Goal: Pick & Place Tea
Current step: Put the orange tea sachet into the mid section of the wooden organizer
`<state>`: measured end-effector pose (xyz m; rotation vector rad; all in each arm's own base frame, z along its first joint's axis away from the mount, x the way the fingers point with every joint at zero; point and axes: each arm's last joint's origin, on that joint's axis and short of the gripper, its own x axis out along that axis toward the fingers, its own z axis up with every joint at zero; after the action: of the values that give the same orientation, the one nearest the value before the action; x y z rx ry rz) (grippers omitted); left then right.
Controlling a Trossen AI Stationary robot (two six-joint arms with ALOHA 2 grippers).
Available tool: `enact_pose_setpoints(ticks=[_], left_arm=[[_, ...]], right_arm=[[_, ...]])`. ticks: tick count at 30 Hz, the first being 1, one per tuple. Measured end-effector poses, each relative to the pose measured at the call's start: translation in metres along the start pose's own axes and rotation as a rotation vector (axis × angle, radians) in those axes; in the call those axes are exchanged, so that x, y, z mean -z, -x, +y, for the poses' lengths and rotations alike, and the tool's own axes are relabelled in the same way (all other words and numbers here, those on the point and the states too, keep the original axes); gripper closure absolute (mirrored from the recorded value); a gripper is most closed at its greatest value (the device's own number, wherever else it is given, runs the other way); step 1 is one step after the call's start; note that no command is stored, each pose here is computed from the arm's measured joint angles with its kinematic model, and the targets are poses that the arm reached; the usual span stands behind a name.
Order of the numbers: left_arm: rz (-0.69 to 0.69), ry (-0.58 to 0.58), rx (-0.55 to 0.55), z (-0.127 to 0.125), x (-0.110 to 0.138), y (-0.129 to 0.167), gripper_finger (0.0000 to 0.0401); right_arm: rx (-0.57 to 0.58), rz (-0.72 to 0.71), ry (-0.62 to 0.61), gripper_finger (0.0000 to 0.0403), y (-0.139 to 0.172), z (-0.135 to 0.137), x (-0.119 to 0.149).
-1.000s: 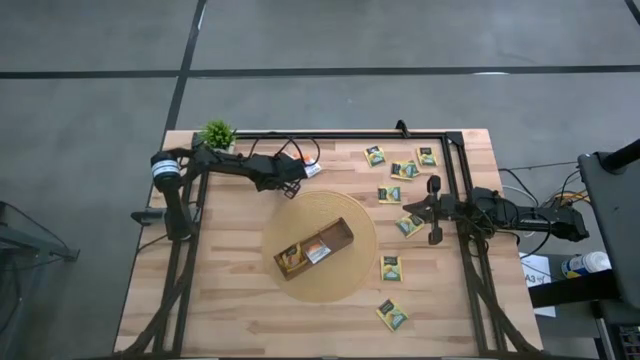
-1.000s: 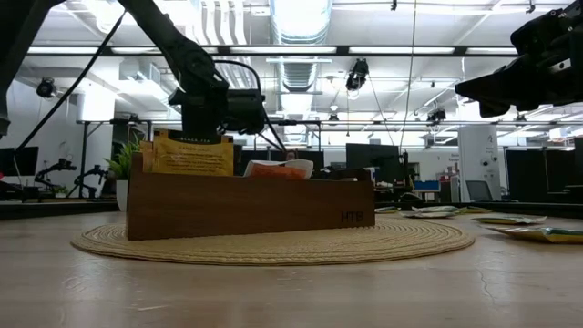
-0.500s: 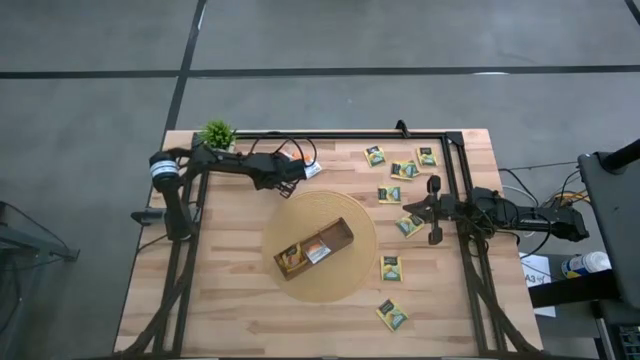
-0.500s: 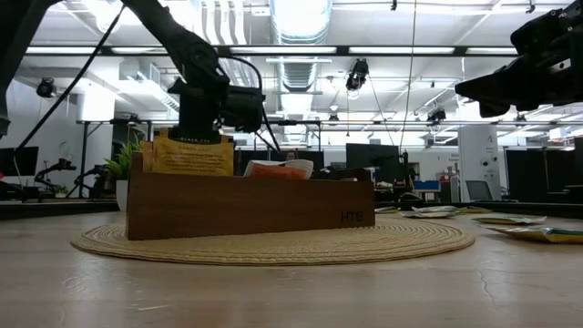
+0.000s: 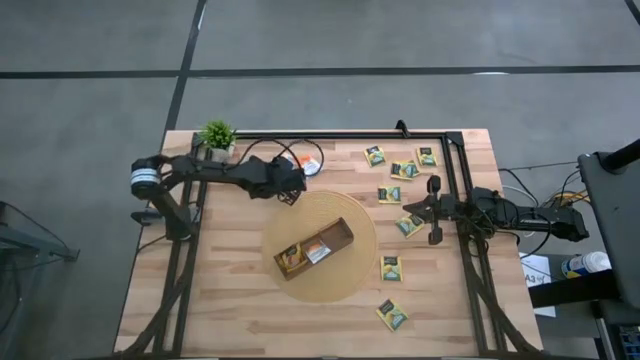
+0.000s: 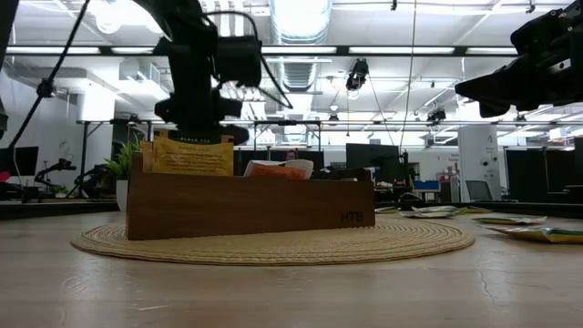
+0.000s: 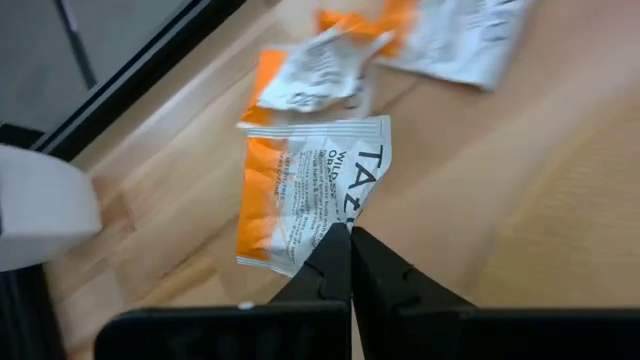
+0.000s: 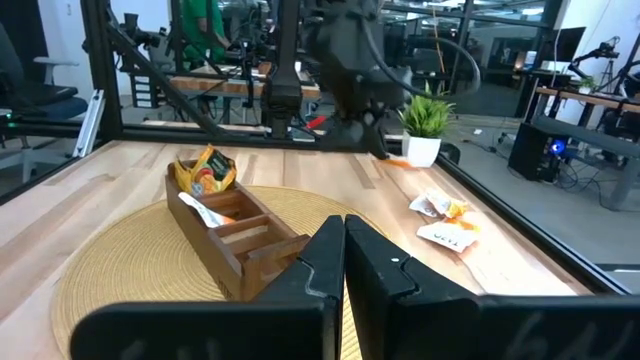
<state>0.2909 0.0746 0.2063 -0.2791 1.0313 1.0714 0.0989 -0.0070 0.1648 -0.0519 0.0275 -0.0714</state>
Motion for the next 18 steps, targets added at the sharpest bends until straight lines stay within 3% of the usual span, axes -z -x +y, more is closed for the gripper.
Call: enact_pose_setpoints(ticks=[9, 18], left_arm=[[-0.057, -0.047, 0.106, -0.022, 0.018, 0.030, 0.0401], [-0.106, -0.083, 0.329, -0.055, 0.037, 0.058, 0.0401]], right_arm=[[0.000, 0.000, 0.000, 0.0394, 0.000, 0.000, 0.000], [0.000, -0.001, 0.000, 0.0394, 0.000, 0.000, 0.000]])
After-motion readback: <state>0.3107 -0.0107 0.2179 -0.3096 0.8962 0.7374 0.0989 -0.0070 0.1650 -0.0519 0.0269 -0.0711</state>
